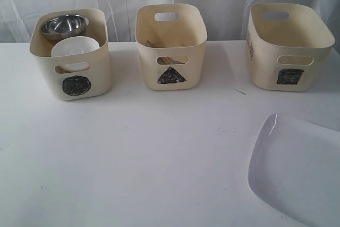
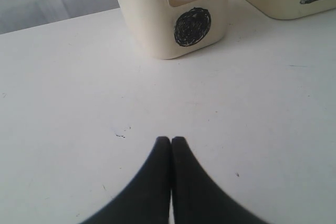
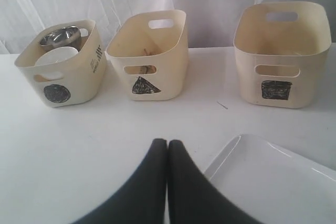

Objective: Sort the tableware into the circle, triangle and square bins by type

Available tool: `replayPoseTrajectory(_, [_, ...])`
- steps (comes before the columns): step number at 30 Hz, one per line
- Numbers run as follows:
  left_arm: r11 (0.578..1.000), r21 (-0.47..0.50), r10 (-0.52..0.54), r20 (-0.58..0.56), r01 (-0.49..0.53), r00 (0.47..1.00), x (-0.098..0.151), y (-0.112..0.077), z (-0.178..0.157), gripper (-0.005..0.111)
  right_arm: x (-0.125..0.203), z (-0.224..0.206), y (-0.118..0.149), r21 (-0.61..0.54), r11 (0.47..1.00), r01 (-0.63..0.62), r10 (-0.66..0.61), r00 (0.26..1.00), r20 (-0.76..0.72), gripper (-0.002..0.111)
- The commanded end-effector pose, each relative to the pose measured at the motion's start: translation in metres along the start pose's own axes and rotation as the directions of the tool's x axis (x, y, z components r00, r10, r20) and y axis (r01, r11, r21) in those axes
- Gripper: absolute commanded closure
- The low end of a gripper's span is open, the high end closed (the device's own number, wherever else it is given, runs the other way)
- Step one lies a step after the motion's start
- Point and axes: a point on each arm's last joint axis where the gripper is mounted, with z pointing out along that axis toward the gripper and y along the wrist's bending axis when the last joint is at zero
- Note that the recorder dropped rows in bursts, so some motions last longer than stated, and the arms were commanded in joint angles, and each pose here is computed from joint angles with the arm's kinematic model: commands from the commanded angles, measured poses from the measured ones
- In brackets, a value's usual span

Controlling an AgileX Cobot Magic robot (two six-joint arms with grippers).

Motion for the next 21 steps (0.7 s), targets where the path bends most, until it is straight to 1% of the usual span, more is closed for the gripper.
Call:
replayPoseTrajectory(1, [1.000, -0.001, -0.003, -0.002, 0.003, 1.000, 0.001, 0.000, 0.000, 0.107, 0.000, -0.004, 0.002, -0.012, 1.000, -0.012, 0.012, 1.000, 0.004, 0.108])
replayPoseTrajectory(5, [1.000, -0.001, -0.003, -0.002, 0.003, 1.000, 0.001, 0.000, 0.000, 0.107, 0.002, -0.004, 0.001, -0.003, 1.000, -0.005, 0.005, 1.000, -0.021, 0.108])
replayPoseTrajectory(8, [1.000, -0.001, -0.003, -0.002, 0.003, 1.000, 0.001, 0.000, 0.000, 0.107, 0.004, -0.004, -0.003, 0.037, 0.999, 0.038, -0.036, 0.998, -0.043, 0.108])
replayPoseTrajectory(10, [1.000, -0.001, -0.003, -0.002, 0.003, 1.000, 0.001, 0.000, 0.000, 0.107, 0.008, -0.001, -0.005, 0.046, 0.992, 0.118, -0.112, 0.987, -0.118, 0.108])
replayPoseTrajectory(12, [1.000, -0.001, -0.003, -0.002, 0.003, 1.000, 0.001, 0.000, 0.000, 0.107, 0.010, 0.006, -0.007, 0.036, 0.986, 0.162, -0.153, 0.970, -0.191, 0.105])
replayPoseTrajectory(14, [1.000, -0.001, -0.003, -0.002, 0.003, 1.000, 0.001, 0.000, 0.000, 0.107, 0.009, 0.012, -0.009, 0.032, 0.980, 0.194, -0.182, 0.957, -0.226, 0.098])
replayPoseTrajectory(17, [1.000, -0.001, -0.003, -0.002, 0.003, 1.000, 0.001, 0.000, 0.000, 0.107, 0.007, 0.022, -0.013, 0.026, 0.963, 0.269, -0.251, 0.927, -0.279, 0.080])
replayPoseTrajectory(18, [1.000, -0.001, -0.003, -0.002, 0.003, 1.000, 0.001, 0.000, 0.000, 0.107, 0.006, 0.027, -0.016, 0.035, 0.954, 0.296, -0.272, 0.913, -0.306, 0.071])
replayPoseTrajectory(20, [1.000, -0.001, -0.003, -0.002, 0.003, 1.000, 0.001, 0.000, 0.000, 0.107, 0.005, 0.033, -0.019, 0.033, 0.940, 0.339, -0.308, 0.888, -0.341, 0.059])
replayPoseTrajectory(21, [1.000, -0.001, -0.003, -0.002, 0.003, 1.000, 0.001, 0.000, 0.000, 0.107, 0.004, 0.038, -0.021, 0.037, 0.935, 0.352, -0.315, 0.876, -0.366, 0.055])
